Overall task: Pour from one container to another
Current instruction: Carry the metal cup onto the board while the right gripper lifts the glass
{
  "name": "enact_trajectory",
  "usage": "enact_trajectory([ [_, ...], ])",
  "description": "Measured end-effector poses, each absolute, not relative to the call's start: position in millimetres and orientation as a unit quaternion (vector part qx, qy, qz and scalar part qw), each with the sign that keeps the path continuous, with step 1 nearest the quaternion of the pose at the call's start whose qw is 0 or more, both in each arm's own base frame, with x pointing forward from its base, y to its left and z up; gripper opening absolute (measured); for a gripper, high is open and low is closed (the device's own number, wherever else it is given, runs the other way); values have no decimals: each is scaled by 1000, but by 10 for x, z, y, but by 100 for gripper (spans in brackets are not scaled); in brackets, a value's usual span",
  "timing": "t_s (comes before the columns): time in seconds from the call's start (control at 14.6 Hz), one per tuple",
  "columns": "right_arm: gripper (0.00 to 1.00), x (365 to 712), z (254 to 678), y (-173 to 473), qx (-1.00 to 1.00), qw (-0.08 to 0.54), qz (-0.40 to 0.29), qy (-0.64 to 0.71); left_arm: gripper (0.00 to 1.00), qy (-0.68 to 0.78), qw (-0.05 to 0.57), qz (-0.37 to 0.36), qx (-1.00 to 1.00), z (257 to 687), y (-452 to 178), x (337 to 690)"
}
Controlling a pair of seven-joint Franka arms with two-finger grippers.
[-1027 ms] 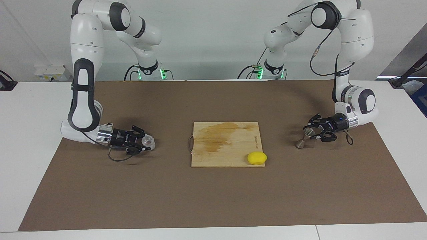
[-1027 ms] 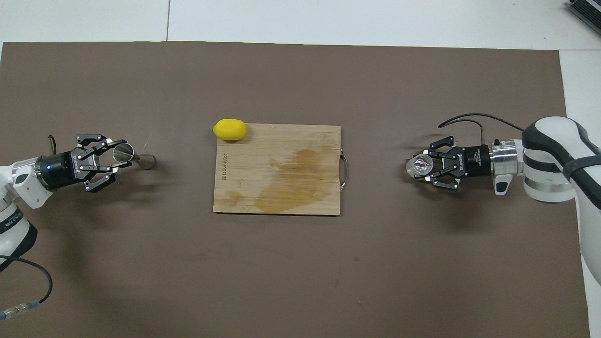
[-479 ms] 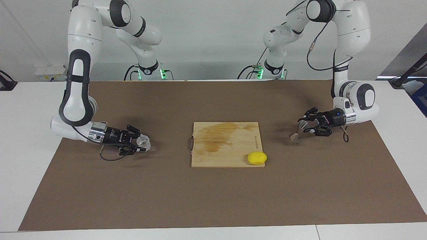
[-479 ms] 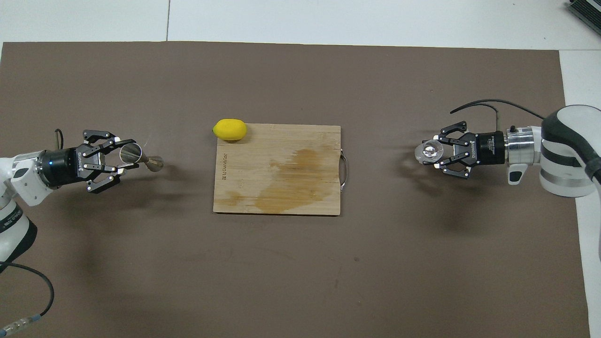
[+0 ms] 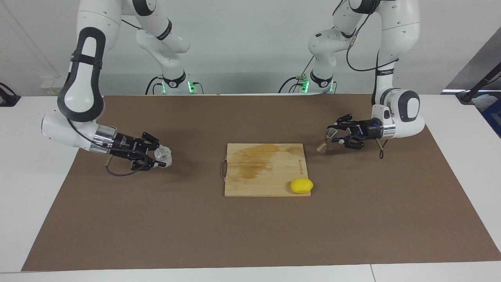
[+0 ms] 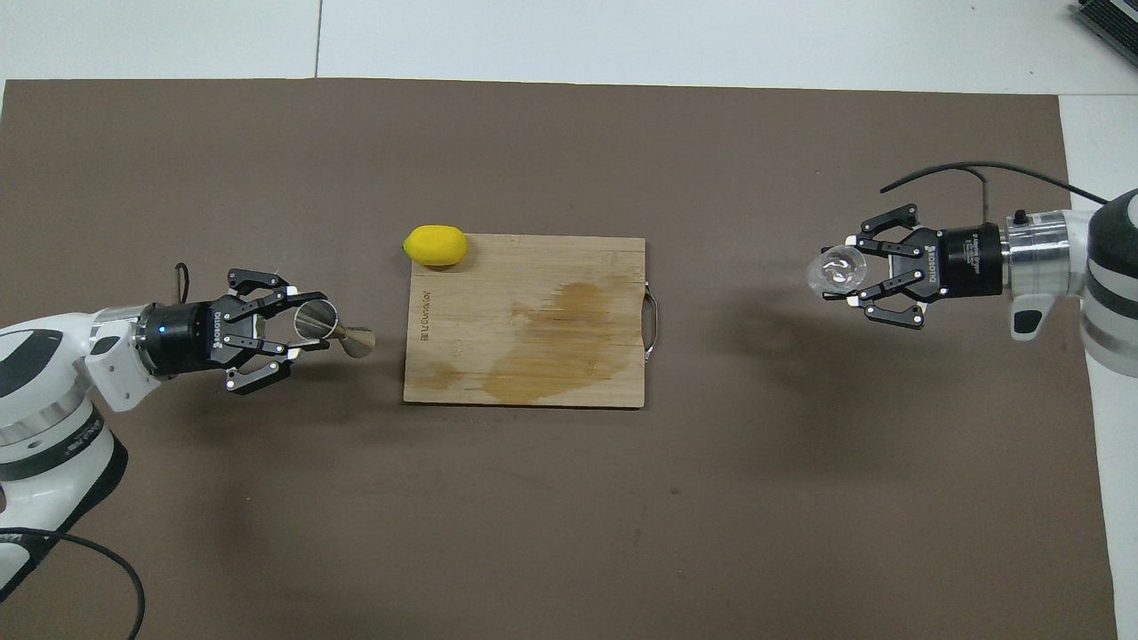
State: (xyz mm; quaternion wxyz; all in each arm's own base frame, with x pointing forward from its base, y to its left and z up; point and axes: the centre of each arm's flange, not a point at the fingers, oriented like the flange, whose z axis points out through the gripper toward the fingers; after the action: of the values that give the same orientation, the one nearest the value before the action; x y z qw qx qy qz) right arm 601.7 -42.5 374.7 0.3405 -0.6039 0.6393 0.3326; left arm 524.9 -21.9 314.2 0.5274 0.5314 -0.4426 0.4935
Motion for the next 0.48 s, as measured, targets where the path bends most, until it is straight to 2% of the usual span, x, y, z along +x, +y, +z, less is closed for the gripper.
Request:
enact_trajectory([
  [0.21,51,5998,3956,-234,-610,332,334,638,50,-427,535,501,530,3115,-698,5274],
  [0.48,51,5984,3956,181,-618,312,353,629,50,-404,525,510,548,3068,-1341,5296],
])
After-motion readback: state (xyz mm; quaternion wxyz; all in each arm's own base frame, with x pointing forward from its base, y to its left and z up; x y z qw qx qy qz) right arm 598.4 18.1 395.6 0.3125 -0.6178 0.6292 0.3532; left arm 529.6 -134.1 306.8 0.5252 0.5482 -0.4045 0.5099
